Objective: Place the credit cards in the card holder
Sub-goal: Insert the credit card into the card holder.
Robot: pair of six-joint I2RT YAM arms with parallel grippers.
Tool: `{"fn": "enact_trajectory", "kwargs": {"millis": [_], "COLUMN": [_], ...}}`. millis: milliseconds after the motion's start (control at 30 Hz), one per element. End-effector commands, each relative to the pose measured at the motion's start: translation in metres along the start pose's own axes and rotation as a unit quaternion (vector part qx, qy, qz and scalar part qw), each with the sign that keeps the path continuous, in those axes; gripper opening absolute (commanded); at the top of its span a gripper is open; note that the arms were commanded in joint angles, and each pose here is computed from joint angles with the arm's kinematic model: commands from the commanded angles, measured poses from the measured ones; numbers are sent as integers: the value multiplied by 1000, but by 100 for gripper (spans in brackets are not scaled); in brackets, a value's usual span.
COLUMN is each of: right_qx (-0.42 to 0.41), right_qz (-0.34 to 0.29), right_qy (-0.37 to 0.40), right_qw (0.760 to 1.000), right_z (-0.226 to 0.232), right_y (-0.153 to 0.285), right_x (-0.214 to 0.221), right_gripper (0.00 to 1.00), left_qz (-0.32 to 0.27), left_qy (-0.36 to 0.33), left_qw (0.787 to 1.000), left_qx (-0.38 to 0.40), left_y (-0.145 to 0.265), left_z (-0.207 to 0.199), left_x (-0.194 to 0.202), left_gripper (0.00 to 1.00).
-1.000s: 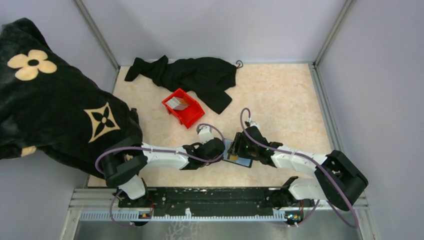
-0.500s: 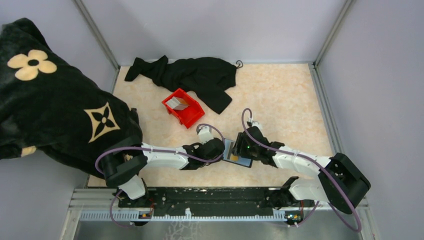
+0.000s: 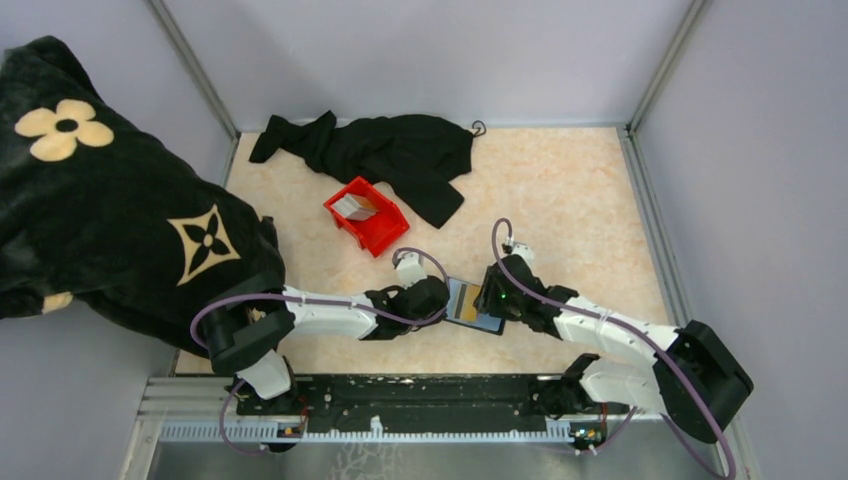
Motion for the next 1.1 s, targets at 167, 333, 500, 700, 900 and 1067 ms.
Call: {"fn": "enact_trajectory", "kwargs": {"millis": [167,333,500,700,900,1067], "right_qx": [12,7,11,8,6,6], "right_qz": [-34,-21,-12,-7,-4,1], "right_qy": [16,24,27,32,47,51], "right_qw": [999,999,999,999,999,999], "right_z": [-7,-4,-6,-3,7,12], "right_y": [7,3,-3,-6,-8,-11], "right_x": [-11,-7,-3,-2,1,5], "right_gripper": [24,17,13,6,4,4], "left_qz": [72,71,71,71,72,74], "left_qy": [-69,-71,-73,-75,-76,-74], "left_qw": [989,989,989,989,989,989], "left_qx": [-109,-109,-110,-109,-108,-107], "left_y": [-1,-1,-2,-2,-3,-3], "left_z": [72,71,71,70,69,69], "left_x": [43,42,41,41,42,43], "left_gripper": [3,3,3,3,2,2]}}
Point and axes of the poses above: each gripper's point midway between its finger pads, its own y axis back along the fingers, its own z axis along the line the jaws close on, x = y × z, the point moved 1 cm from there along y, back along the fingers, and after that the axes turned 7 degrees about -y, right-handed, at the moved point
